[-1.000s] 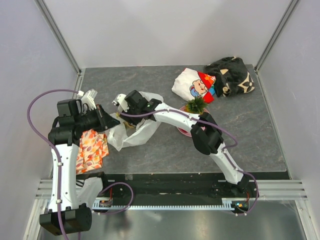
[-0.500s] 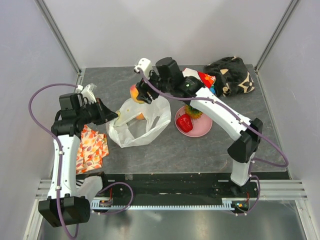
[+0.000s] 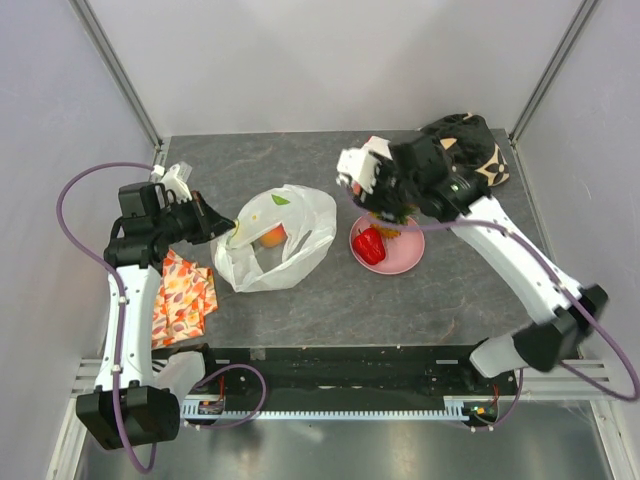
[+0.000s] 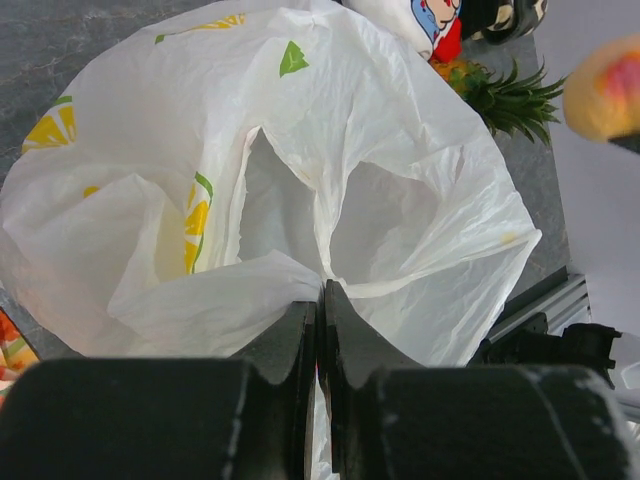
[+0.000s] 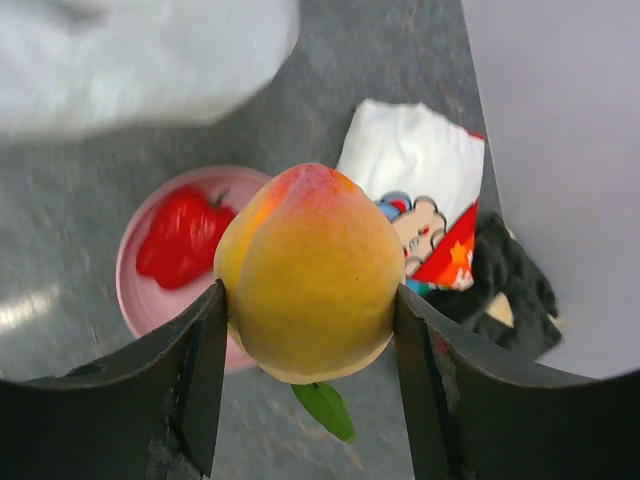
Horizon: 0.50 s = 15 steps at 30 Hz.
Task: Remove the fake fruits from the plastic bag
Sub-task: Place the fake fruit on the plate.
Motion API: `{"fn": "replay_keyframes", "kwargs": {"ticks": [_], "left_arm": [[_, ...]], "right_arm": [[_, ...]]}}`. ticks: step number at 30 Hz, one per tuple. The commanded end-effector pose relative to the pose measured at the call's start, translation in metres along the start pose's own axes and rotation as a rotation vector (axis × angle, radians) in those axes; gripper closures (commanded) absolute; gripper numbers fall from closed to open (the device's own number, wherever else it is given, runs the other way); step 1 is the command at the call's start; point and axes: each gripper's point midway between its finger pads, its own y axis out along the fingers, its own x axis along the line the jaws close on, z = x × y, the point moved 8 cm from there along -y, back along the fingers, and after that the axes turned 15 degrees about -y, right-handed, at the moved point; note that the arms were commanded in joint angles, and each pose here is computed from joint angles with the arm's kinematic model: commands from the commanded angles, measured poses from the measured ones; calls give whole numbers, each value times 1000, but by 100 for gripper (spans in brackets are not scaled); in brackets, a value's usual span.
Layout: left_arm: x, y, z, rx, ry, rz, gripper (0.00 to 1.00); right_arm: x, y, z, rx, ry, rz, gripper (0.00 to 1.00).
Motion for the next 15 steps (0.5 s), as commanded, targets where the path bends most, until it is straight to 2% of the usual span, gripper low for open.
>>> {"fn": "replay_keyframes", "kwargs": {"ticks": [1, 5, 10, 12, 15], "left_arm": [[-1, 1, -7, -50, 31, 3, 89], [-1, 0, -5, -52, 27, 4, 88], [1, 1, -3, -46, 20, 6, 88], [0, 1, -3, -42, 17, 9, 88], [0, 1, -4, -44, 19, 10, 88]], "right_arm": [[33, -44, 33, 115, -307, -74, 73], [57, -61, 62, 194, -304, -93, 76], [74, -70, 94, 249, -202, -105, 76], [84, -63, 106, 281, -108, -131, 76], [89, -40, 112, 259, 70, -178, 77]]}}
